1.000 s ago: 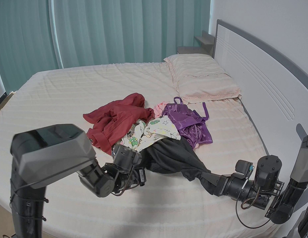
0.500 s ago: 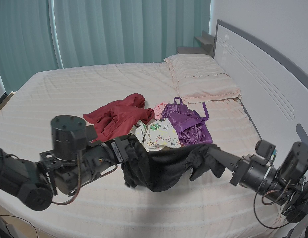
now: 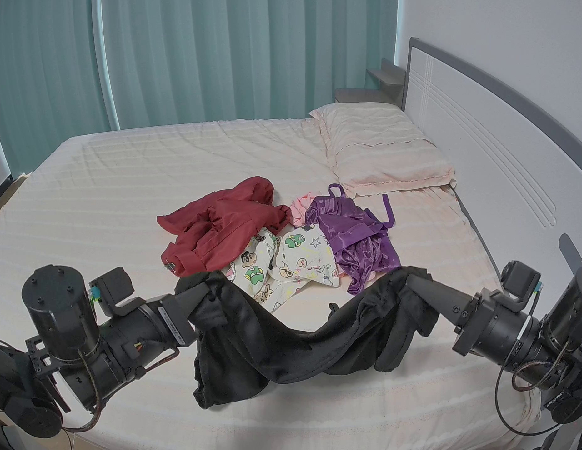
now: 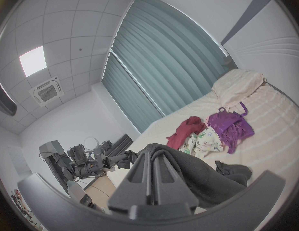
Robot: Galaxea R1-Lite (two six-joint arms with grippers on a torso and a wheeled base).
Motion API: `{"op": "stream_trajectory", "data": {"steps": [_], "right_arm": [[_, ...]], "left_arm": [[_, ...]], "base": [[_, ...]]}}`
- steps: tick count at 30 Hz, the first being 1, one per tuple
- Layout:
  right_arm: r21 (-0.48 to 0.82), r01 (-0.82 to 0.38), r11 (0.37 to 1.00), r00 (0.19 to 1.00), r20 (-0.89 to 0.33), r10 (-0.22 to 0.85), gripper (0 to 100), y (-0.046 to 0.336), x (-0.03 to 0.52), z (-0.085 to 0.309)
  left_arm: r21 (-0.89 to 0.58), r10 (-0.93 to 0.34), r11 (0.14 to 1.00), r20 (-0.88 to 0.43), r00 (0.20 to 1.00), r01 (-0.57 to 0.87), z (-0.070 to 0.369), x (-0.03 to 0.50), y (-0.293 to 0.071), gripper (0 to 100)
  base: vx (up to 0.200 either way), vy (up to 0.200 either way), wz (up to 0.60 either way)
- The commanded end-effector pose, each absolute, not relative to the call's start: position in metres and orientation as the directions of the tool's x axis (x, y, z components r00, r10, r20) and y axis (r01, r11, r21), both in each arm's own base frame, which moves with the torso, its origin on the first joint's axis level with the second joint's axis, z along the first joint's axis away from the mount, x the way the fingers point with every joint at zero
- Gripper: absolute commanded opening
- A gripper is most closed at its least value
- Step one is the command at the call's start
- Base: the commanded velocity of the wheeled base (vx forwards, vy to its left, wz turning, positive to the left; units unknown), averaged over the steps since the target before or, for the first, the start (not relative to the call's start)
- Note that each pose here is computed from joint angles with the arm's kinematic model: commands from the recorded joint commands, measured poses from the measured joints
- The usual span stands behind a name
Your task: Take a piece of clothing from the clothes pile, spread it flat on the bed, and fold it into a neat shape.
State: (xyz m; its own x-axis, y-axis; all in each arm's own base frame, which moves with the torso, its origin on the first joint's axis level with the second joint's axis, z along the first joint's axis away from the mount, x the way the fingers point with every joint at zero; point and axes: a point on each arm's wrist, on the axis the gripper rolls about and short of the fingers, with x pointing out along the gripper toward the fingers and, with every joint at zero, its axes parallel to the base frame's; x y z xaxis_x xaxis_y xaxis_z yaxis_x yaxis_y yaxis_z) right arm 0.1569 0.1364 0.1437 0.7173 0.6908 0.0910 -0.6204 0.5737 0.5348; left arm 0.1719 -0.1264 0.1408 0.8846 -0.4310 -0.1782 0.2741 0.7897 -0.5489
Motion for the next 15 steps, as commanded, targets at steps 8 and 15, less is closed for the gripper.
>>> {"op": "stream_trajectory", "data": {"steps": [8, 15], "right_arm": [[0.547, -0.572, 0.611, 0.707, -0.049, 0.705, 0, 0.138, 0.154, 0.115], [0.570, -0.564, 0.597, 0.684, -0.083, 0.725, 0, 0.141, 0.148, 0.109]], "left_arm": [[-0.504, -0.420, 0.834, -0.316, 0.851, 0.224, 0.107, 0.175, -0.133, 0], [-0.487, -0.400, 0.850, -0.349, 0.847, 0.201, 0.099, 0.175, -0.137, 0]], "base": [[0.000, 0.000, 0.00], [0.000, 0.000, 0.00]]}}
